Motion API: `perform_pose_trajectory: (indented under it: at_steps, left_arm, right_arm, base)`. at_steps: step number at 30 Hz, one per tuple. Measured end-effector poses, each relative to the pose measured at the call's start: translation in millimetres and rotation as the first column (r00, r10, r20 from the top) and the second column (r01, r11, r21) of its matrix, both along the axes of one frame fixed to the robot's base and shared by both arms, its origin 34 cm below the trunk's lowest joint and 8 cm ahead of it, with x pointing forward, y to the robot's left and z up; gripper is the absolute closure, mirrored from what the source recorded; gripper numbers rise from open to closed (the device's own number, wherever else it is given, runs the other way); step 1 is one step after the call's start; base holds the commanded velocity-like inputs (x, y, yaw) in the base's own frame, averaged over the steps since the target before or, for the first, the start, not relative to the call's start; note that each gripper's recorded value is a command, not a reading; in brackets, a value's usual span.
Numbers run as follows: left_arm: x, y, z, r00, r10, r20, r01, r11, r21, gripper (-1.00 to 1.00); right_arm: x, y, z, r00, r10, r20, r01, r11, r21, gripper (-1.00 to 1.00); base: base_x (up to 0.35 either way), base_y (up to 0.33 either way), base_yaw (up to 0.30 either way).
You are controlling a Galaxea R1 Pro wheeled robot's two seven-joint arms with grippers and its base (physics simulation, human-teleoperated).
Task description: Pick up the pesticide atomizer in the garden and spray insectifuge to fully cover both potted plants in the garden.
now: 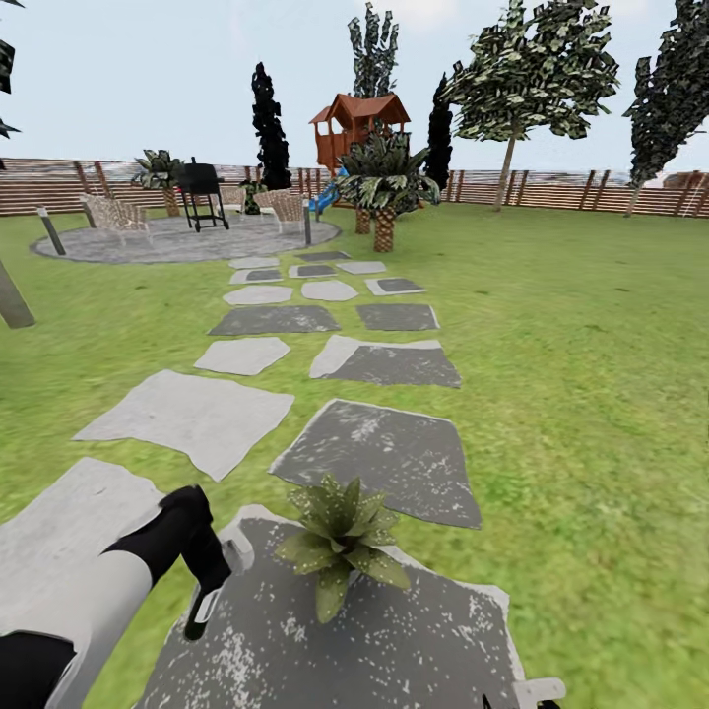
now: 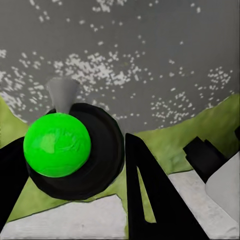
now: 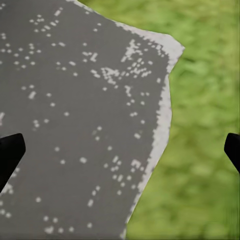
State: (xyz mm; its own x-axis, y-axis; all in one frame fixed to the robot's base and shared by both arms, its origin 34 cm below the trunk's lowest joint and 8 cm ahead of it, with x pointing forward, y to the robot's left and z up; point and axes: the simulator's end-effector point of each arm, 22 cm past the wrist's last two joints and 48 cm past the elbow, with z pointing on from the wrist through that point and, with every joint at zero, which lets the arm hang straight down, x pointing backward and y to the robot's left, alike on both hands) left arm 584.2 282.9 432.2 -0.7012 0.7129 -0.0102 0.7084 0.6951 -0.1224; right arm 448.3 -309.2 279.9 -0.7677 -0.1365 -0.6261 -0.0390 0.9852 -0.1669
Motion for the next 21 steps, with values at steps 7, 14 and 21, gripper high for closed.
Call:
perform_pose_trajectory:
  at_steps: [7, 14, 21]
  left_arm:
    - [-4.8, -9.0, -3.1, 1.0, -0.026, -0.011, 0.026, 1.0, 0.003, 1.0]
    - [-1.3, -16.9, -0.5, 0.997, -0.071, -0.006, 0.071, 0.997, 0.021, 1.0]
    - [-12.7, -16.6, 7.6, 0.989, -0.122, -0.08, 0.125, 0.992, 0.032, 1.0]
  right_arm:
    - [0.5, -1.3, 0.6, 1.0, -0.003, 0.002, 0.003, 1.0, -0.003, -1.0]
    - [1.2, -1.4, 1.2, 1.0, -0.005, 0.004, 0.005, 1.0, -0.003, -1.0]
    - [1.3, -0.5, 1.1, 1.0, -0.005, 0.004, 0.005, 1.0, -0.002, -1.0]
  base:
    - [0.157, 0.0, -0.003]
    - [0.099, 0.0, -0.166]
    - [0.001, 0.0, -0.007]
